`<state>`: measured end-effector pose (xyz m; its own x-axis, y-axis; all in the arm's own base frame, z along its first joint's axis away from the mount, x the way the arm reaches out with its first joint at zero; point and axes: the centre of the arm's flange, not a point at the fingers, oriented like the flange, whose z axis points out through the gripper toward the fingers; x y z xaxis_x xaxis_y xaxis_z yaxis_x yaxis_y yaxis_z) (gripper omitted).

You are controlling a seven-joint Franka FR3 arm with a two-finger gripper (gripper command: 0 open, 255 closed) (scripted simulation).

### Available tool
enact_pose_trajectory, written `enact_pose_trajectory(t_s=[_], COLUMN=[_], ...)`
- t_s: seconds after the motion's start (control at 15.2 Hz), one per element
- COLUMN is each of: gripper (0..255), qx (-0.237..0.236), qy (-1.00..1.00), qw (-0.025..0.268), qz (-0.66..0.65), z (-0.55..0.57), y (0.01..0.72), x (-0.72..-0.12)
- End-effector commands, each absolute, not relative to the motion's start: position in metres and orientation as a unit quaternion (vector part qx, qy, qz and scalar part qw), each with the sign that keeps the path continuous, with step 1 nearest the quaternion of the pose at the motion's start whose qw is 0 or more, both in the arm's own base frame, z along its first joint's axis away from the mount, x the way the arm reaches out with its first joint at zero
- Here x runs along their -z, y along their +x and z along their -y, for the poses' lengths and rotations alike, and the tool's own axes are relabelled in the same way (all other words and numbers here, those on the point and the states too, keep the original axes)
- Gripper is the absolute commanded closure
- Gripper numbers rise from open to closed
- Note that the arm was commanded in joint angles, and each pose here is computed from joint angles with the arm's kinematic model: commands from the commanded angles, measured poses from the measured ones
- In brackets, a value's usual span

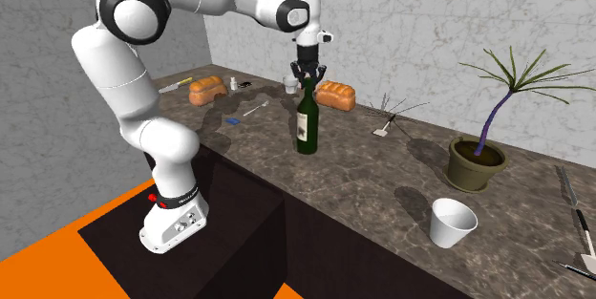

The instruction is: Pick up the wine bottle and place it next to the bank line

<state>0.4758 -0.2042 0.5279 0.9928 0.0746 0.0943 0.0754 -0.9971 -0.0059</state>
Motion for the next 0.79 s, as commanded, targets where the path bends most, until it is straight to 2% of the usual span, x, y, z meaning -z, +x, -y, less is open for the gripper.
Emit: enact_pose_trajectory(t_s=[0.0,0.73], gripper=[255,255], qx=[0.047,0.047], qy=[-0.998,-0.998], qw=[0.005,0.005], qz=[0.037,0.037], z=[0.180,0.048], y=[0.487,0.547], x=[-0.527,-0.528])
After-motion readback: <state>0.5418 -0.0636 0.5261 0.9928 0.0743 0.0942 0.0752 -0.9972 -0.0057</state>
